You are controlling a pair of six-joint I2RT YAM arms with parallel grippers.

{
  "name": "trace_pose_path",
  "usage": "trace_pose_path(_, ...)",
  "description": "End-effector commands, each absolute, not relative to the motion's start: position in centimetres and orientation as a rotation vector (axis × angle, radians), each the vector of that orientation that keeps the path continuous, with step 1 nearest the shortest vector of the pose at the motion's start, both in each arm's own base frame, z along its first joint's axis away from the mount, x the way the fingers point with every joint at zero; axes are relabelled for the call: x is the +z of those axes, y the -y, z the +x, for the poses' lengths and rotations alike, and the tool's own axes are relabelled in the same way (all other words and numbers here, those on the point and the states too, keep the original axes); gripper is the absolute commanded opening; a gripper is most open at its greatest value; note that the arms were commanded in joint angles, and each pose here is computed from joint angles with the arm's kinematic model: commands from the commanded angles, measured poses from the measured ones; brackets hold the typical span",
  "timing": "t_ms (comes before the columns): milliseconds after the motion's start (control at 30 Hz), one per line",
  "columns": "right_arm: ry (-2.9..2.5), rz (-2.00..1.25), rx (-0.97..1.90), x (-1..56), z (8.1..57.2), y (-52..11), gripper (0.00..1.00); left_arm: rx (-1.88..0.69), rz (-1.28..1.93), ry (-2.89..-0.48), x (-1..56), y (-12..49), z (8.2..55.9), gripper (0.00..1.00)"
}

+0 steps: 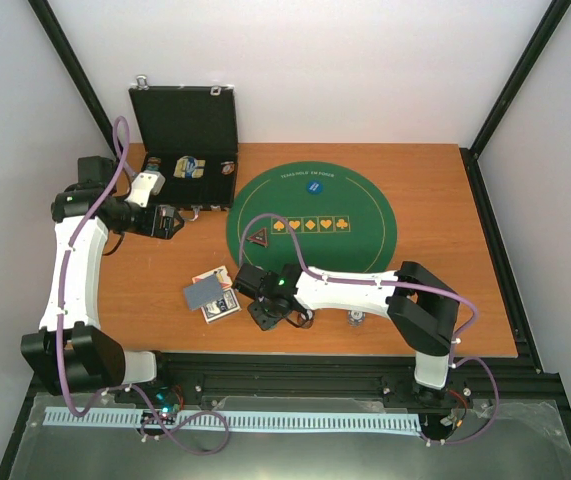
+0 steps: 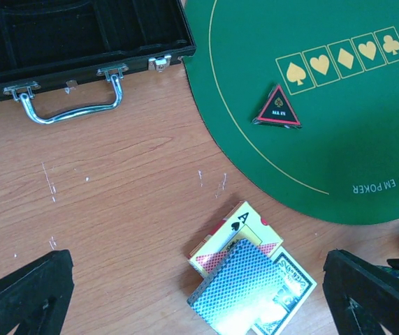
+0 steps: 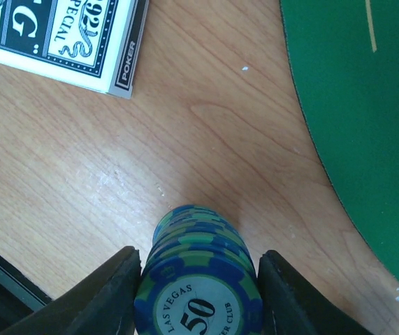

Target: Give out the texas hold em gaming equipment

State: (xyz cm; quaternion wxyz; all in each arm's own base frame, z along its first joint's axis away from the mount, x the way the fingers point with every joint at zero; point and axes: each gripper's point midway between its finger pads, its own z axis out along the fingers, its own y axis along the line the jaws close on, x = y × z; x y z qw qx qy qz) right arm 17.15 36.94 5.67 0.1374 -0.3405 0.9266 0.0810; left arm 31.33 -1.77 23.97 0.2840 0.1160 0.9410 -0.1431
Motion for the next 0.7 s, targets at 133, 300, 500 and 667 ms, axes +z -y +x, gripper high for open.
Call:
trace_pose_path(133, -2.687, -0.984, 0.211, 5.1, 16.9, -36.7, 0.35, -0.333, 0.31, -2.455, 26.1, 1.4, 31.5, 1.0)
trace_pose_path(300, -2.677, -0.984, 0.198, 5.7, 17.2, -36.7, 0.18, -0.326, 0.314, -2.45, 26.3, 1.3, 31.4, 1.0)
trace_pose_path(500, -2.624, -0.98, 0.212, 8.7, 18.2, -37.7, 0.06, -0.325, 0.314, -2.449, 26.4, 1.3, 31.4, 1.0)
trace_pose_path(667, -2.59, -0.945, 0.218, 11.1, 20.3, -38.1, 0.04, -0.315, 0.304, -2.452, 26.6, 1.1, 31.5, 1.0)
